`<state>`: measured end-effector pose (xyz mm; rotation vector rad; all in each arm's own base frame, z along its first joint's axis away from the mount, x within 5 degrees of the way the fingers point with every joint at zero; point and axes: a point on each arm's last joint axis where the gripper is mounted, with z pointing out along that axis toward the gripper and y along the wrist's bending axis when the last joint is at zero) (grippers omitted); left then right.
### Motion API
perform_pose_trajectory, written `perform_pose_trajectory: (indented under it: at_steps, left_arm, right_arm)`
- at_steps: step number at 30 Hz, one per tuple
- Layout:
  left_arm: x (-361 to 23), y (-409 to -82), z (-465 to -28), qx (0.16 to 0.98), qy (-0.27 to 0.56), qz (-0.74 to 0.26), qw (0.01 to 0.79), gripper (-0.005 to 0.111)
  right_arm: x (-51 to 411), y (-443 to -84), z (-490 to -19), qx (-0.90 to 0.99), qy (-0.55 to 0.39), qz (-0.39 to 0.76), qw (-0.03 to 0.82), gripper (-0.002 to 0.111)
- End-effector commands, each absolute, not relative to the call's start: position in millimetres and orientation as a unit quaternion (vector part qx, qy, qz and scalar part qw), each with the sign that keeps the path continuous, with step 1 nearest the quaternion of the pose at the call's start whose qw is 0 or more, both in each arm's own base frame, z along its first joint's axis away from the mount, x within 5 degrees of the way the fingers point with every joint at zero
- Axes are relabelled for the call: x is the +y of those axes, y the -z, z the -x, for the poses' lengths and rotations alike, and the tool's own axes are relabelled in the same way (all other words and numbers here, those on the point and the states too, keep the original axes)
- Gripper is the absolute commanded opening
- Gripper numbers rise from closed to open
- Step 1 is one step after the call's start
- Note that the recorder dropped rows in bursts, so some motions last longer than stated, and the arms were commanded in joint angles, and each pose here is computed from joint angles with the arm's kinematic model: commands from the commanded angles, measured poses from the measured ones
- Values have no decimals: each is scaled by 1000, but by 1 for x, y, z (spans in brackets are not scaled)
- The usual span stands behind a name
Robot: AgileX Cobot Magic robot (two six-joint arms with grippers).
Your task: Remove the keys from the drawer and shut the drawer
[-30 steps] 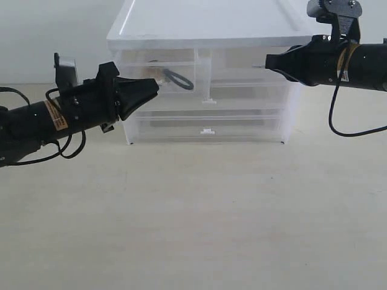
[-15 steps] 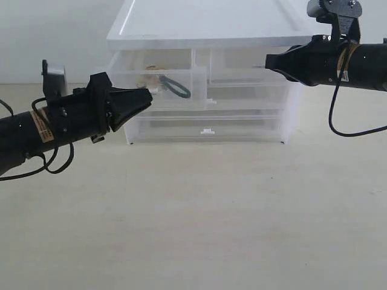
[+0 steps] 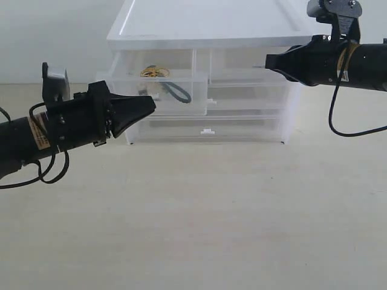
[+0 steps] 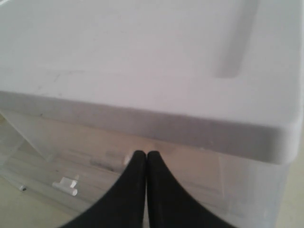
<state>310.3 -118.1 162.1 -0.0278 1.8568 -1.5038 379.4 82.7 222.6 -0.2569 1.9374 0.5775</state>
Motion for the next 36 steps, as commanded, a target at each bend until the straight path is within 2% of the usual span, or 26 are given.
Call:
perform_pose_trajectory:
  at_steps: [1, 2, 5, 6, 9, 11, 19, 26, 30, 32, 36]
  left_arm:
    - [-118, -160, -298, 727, 571, -26, 380, 4]
    - [-117, -160, -294, 728, 565, -34, 386, 4]
    - [-111, -160, -280, 733, 549, -47, 399, 4]
    - [-108, -160, -276, 735, 542, -51, 406, 4]
    - [-100, -160, -263, 738, 521, -66, 425, 4]
    - [-95, -160, -254, 740, 509, -67, 434, 4]
    - [-89, -162, -232, 741, 484, -77, 459, 4]
    - [-89, -173, -230, 728, 474, -99, 486, 4]
    - [-86, -182, -229, 717, 464, -112, 508, 4]
    - [-82, -184, -229, 729, 430, -126, 517, 4]
    - [-66, -183, -230, 774, 354, -105, 514, 4]
  right_arm:
    - [77, -225, -384, 810, -233, 88, 530, 2]
    - [77, -225, -384, 812, -231, 87, 529, 6]
    - [76, -224, -384, 817, -221, 84, 526, 26]
    - [75, -223, -384, 819, -217, 82, 524, 38]
    - [73, -222, -384, 825, -213, 70, 518, 61]
    - [72, -221, -385, 830, -212, 56, 513, 67]
    - [68, -225, -378, 850, -184, 53, 491, 67]
    - [77, -244, -362, 849, -234, 88, 465, 67]
    - [81, -242, -358, 854, -247, 109, 444, 67]
    - [87, -242, -353, 851, -278, 135, 426, 64]
    - [98, -254, -340, 826, -335, 194, 410, 46]
